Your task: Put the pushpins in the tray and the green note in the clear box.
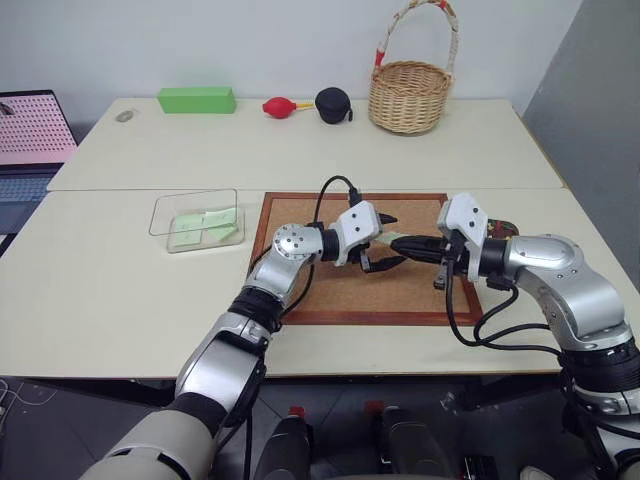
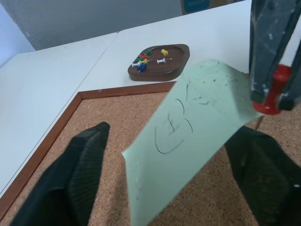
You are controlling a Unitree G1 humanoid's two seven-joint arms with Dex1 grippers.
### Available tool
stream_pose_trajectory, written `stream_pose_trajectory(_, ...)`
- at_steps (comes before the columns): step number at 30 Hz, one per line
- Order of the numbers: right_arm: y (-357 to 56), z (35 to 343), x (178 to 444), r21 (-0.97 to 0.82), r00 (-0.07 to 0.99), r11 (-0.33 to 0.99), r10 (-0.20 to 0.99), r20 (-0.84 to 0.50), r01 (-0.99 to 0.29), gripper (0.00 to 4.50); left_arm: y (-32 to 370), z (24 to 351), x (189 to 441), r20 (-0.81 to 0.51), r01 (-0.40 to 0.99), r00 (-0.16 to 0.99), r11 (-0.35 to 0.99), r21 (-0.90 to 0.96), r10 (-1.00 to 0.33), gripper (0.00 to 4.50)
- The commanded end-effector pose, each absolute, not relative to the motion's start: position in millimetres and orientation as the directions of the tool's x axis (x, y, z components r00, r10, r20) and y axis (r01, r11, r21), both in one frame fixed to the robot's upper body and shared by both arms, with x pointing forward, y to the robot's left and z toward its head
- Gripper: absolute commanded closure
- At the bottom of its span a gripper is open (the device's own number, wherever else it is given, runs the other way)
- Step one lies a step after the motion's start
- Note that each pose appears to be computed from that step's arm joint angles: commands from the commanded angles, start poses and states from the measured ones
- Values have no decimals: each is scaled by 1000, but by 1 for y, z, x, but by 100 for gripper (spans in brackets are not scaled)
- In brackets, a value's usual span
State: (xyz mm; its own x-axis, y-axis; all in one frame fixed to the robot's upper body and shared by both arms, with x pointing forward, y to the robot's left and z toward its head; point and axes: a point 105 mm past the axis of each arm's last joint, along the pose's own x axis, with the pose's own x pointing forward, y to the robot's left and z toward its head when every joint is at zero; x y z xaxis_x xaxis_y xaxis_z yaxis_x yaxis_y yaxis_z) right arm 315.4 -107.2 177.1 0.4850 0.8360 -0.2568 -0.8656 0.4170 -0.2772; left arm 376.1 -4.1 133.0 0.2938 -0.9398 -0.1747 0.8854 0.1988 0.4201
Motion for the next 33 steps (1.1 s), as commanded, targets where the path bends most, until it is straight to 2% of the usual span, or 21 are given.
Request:
stream_pose_trajectory(1, -103, 197, 313, -310, 488, 418, 850, -197, -854, 450, -4, 145, 379, -153, 876, 279, 186, 444, -948, 135)
stream_pose_trajectory(18, -103, 200, 317, -303, 510, 447, 843, -170, -841, 450, 6, 133, 377, -161, 906, 266, 189, 379, -951, 438)
stream_pose_trajectory(33, -116, 214, 323, -271, 570, 528, 816, -102, -805, 450, 8, 130, 374, -166, 915, 252, 179, 361, -954, 446)
